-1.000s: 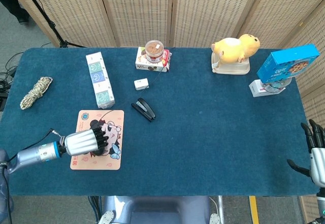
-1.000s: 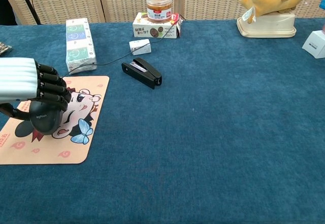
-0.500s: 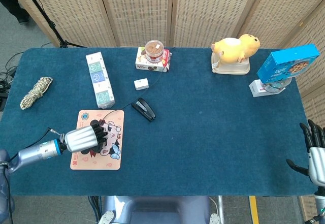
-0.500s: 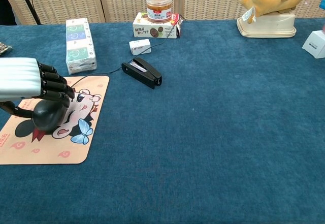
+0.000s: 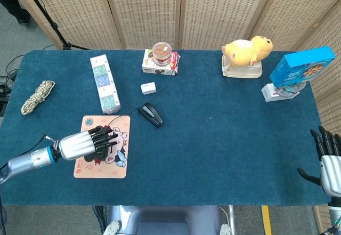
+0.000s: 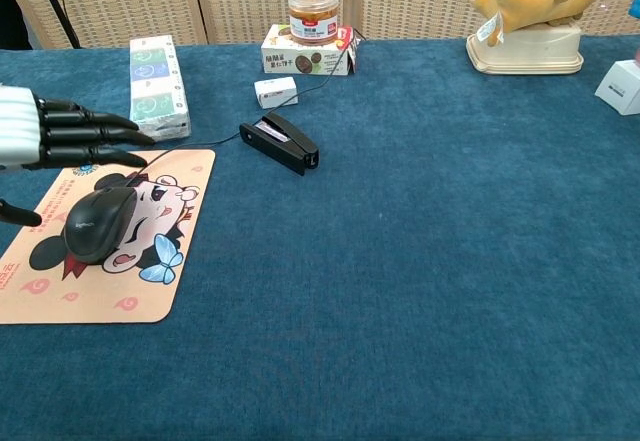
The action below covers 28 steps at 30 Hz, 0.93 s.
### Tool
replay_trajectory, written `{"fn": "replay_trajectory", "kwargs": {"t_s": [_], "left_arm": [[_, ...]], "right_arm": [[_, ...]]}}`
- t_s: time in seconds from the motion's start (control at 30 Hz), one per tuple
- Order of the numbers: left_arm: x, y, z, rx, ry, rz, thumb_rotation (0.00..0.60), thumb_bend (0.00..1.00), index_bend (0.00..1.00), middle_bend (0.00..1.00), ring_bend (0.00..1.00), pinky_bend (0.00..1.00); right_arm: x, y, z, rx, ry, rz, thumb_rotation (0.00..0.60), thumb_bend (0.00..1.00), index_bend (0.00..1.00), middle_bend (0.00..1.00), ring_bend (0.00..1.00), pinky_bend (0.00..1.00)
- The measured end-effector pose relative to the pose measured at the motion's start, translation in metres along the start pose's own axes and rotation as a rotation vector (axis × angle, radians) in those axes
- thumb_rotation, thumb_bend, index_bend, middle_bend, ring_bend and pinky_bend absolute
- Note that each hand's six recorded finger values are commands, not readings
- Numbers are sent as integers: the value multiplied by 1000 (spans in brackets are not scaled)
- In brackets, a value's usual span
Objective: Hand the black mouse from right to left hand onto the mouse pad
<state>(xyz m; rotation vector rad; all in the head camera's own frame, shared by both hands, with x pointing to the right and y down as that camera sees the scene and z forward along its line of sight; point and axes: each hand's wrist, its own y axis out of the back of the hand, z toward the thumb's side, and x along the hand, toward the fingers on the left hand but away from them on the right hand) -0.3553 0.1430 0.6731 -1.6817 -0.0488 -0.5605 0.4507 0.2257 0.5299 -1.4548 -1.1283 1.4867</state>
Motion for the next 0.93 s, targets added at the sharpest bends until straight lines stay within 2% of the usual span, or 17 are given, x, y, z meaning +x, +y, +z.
{"fn": "replay_trajectory", "kwargs": {"t_s": [0.13, 0.2, 0.3, 0.43, 0.5, 0.73, 0.83, 0.93], "left_arm": [[-14, 26, 1, -95, 33, 152, 600, 74, 0, 0, 0, 239], [-30, 40, -1, -139, 89, 245, 600, 67, 0, 0, 0, 236], [-54, 44, -5, -197, 207, 315, 600, 64, 0, 0, 0, 170], [-76, 36, -9, -314, 352, 337, 600, 64, 0, 0, 4, 38], [-86, 32, -7, -388, 432, 354, 600, 64, 0, 0, 3, 7], [-120, 29, 9, -644, 754, 389, 600, 65, 0, 0, 0, 0], [-141, 28, 19, -726, 914, 341, 600, 64, 0, 0, 0, 0], [-171, 20, 26, -760, 1074, 231, 600, 64, 0, 0, 0, 0]], "right_arm": [[4, -1, 6, -16, 25, 15, 600, 0, 0, 0, 0, 0], [5, -1, 10, -27, 40, 23, 600, 0, 0, 0, 0, 0], [8, 0, 14, -41, 61, 34, 600, 0, 0, 0, 0, 0], [10, 3, 19, -61, 88, 43, 600, 0, 0, 0, 0, 0], [12, 4, 22, -71, 100, 47, 600, 0, 0, 0, 0, 0], [19, 9, 32, -81, 149, 46, 600, 0, 0, 0, 0, 0], [22, 10, 34, -85, 164, 45, 600, 0, 0, 0, 0, 0], [24, 11, 35, -82, 173, 43, 600, 0, 0, 0, 0, 0]]}}
